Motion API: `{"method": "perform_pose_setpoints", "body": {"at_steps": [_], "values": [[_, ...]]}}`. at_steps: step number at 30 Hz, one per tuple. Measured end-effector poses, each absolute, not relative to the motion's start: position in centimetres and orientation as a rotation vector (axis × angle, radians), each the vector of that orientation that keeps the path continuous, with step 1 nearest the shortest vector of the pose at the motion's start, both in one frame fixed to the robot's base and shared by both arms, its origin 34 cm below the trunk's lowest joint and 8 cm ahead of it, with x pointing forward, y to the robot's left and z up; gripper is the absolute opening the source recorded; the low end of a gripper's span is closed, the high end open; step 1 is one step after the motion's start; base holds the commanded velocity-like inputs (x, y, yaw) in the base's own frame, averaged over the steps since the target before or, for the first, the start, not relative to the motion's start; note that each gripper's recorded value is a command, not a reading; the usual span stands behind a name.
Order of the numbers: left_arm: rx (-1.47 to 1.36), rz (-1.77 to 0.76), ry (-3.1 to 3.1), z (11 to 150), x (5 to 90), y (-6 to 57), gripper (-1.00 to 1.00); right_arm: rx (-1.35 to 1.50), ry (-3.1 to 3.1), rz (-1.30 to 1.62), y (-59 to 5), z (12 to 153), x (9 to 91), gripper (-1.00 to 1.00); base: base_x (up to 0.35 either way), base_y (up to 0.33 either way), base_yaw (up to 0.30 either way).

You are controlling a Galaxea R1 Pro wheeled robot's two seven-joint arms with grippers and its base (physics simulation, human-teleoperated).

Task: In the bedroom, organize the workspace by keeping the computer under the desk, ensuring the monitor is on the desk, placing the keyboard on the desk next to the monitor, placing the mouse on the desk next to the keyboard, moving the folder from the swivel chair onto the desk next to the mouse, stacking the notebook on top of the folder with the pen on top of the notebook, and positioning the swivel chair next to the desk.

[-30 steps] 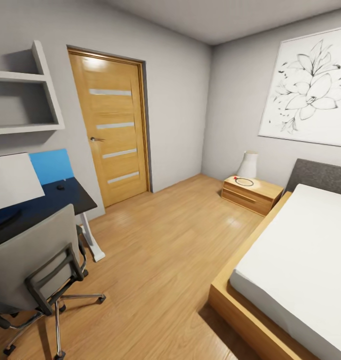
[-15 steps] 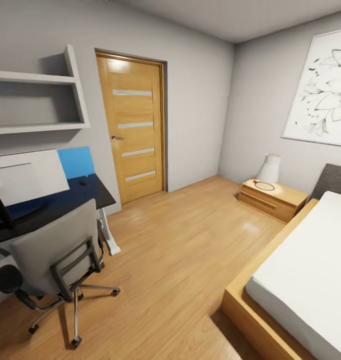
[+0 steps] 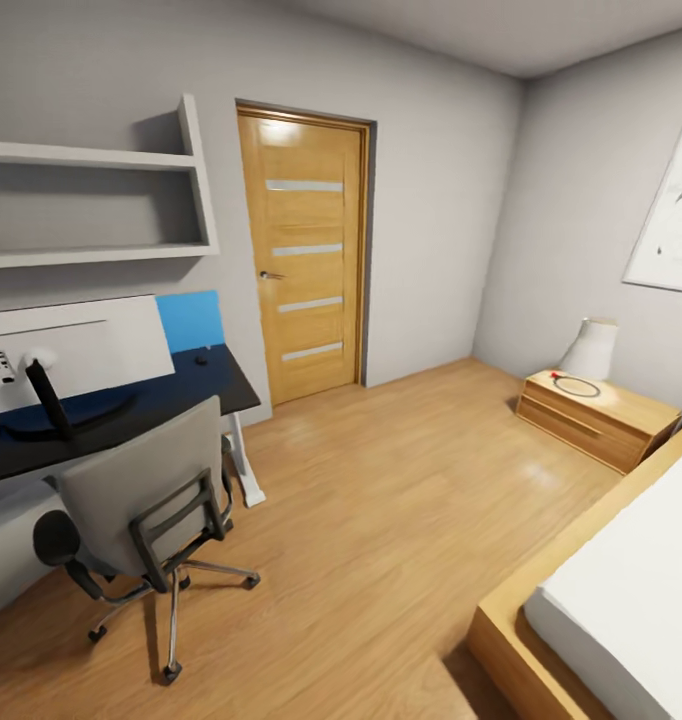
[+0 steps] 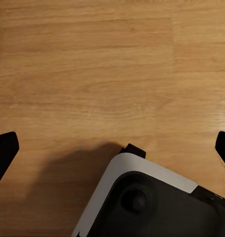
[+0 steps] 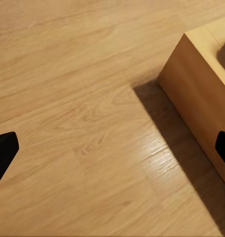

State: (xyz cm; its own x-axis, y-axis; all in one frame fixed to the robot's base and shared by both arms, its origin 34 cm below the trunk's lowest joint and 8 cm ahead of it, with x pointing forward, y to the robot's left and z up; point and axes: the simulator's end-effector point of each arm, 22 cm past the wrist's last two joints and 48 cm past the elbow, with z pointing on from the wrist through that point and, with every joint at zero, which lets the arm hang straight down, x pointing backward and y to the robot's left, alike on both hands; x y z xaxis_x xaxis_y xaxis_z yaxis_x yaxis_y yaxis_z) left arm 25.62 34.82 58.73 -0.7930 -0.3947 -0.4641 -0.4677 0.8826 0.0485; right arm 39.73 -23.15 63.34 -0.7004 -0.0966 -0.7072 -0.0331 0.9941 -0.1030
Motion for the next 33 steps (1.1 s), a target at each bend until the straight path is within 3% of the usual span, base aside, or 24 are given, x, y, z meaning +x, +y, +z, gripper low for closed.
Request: {"method": "perform_pose_setpoints", "body": {"at_steps": [14, 33], "values": [[-0.610, 0.219, 2.597, 58.81, 25.83, 34.75, 1.00, -0.093, 2.346, -0.106, -23.23, 63.35, 39.73, 1.00, 0.136, -0.108, 0.064], [-0.577, 0.213, 2.605, 58.78, 25.94, 34.55, 1.00, -0.091, 2.346, -0.107, -23.26, 63.34, 39.77, 1.00, 0.047, -0.048, 0.233]]}}
